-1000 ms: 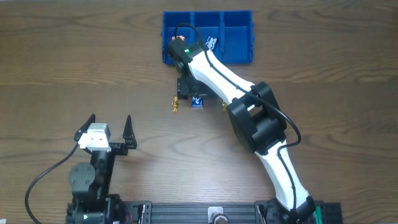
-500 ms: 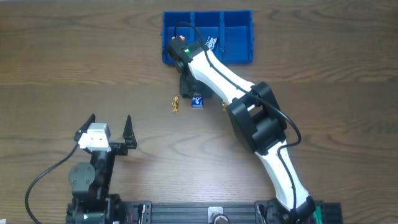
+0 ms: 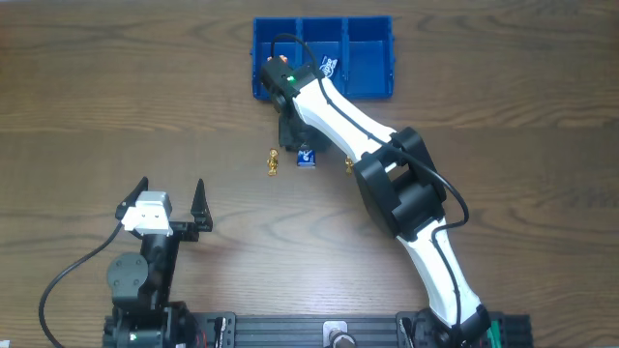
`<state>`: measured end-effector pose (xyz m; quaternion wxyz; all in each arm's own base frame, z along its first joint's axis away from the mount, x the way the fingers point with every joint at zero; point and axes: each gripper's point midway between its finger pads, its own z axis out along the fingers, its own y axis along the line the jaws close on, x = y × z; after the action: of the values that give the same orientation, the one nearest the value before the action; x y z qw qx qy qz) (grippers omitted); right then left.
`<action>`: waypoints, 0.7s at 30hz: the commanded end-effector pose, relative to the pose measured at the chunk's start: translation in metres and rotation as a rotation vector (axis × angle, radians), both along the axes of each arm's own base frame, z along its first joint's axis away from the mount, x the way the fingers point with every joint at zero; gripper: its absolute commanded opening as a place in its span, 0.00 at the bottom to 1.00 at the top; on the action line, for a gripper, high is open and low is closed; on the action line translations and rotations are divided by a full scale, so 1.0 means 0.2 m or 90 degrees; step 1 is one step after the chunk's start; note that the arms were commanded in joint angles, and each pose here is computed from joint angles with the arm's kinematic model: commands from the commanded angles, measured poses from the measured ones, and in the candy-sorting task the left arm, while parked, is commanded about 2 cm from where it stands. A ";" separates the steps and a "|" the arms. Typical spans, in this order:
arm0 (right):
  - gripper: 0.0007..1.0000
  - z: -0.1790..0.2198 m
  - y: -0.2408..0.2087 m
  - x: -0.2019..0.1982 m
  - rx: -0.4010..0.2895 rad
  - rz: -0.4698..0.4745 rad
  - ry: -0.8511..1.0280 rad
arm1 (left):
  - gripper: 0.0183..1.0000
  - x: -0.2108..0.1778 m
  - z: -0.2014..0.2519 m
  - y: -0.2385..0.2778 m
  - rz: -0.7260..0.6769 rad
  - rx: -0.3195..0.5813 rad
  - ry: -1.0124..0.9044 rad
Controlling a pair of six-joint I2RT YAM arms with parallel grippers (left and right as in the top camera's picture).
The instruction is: Sort Candies Into Trays
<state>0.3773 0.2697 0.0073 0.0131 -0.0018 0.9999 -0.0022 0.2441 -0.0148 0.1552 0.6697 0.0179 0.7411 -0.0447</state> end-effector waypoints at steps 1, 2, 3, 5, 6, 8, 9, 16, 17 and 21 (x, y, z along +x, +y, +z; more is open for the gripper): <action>0.24 0.43 -0.06 0.14 0.005 0.008 -0.154 | 1.00 0.00 -0.08 -0.02 -0.015 0.008 0.029; 0.23 0.55 -0.08 0.18 0.007 0.006 -0.201 | 1.00 0.00 -0.08 -0.02 -0.015 0.008 0.029; 0.21 0.67 -0.11 0.23 0.011 0.002 -0.249 | 1.00 0.00 -0.08 -0.02 -0.015 0.008 0.029; 0.18 0.87 -0.16 0.31 0.010 -0.006 -0.331 | 1.00 0.00 -0.08 -0.02 -0.015 0.008 0.029; 0.18 1.03 -0.21 0.38 -0.007 -0.012 -0.408 | 1.00 0.00 -0.08 -0.02 -0.015 0.008 0.029; 0.18 1.20 -0.24 0.44 -0.027 -0.008 -0.487 | 1.00 0.00 -0.08 -0.02 -0.015 0.008 0.029; 0.19 1.26 -0.25 0.47 -0.034 0.000 -0.520 | 1.00 0.00 -0.08 -0.02 -0.015 0.008 0.029; 0.20 1.38 -0.24 0.69 -0.039 0.029 -0.630 | 1.00 0.00 -0.08 -0.02 -0.015 0.008 0.029; 0.20 1.36 -0.25 0.71 -0.039 0.025 -0.631 | 1.00 0.00 -0.08 -0.02 -0.015 0.008 0.029; 0.20 1.22 -0.24 0.79 -0.012 0.035 -0.600 | 1.00 0.00 -0.08 -0.02 -0.015 0.007 0.029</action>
<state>0.5199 0.2293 0.2869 0.4927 -0.0086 0.8701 0.0034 0.2441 -0.0148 0.1552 0.6697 0.0179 0.7411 -0.0447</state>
